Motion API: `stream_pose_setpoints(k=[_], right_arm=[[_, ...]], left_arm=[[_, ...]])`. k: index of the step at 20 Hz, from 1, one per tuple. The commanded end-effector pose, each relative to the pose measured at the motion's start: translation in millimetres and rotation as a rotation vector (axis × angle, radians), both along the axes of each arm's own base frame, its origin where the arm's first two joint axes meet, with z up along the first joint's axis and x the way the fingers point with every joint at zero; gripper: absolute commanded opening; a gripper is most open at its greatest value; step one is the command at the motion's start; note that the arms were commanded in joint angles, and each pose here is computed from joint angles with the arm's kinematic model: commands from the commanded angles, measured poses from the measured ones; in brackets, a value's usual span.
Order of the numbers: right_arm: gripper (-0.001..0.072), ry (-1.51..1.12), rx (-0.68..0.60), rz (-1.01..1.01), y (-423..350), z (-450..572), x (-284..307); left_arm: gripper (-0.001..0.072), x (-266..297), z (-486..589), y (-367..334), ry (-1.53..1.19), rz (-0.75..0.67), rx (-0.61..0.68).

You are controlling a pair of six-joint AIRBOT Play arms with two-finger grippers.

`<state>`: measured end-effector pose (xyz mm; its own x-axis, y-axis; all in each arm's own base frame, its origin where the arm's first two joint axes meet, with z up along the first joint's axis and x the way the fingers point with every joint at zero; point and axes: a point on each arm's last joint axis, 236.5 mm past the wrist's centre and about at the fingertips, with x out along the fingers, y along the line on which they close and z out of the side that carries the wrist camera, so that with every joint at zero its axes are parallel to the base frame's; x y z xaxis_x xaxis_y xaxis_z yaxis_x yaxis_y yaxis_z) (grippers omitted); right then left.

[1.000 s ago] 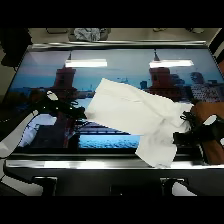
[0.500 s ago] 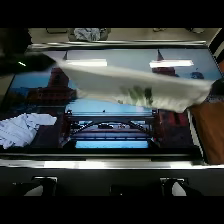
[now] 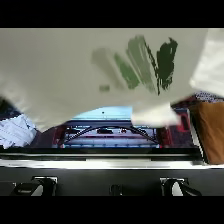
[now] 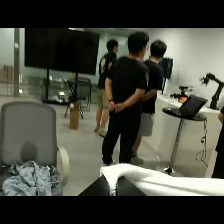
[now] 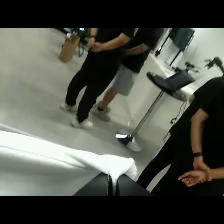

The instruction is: Fold the shirts.

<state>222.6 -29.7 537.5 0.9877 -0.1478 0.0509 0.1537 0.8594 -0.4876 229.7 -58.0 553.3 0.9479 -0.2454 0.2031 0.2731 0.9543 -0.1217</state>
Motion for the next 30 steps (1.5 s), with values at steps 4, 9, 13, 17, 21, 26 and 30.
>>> stream_pose_setpoints(k=[4,9,13,17,21,26,30], right_arm=[[0.0039,0.166,0.060,0.023,-1,-38,14],[0.0038,0.807,0.292,0.214,-13,-216,114],[0.0038,1.275,0.369,0.269,7,-399,193],[0.0040,1.313,0.423,0.276,54,-515,276],[0.0040,1.087,0.471,0.247,59,-532,345],[0.0040,1.051,0.471,0.207,39,-528,351],[0.0041,1.470,0.318,0.223,30,-542,250]], left_arm=[[0.0025,10,-38,11,0.159,0.056,0.054],[0.0026,110,-194,32,0.696,0.116,0.157],[0.0027,170,-380,59,1.167,0.172,0.233],[0.0027,204,-535,77,1.497,0.169,0.189],[0.0027,264,-569,67,1.428,0.138,0.113],[0.0027,294,-559,60,1.312,0.119,0.058],[0.0028,230,-574,65,1.555,0.006,0.170]])
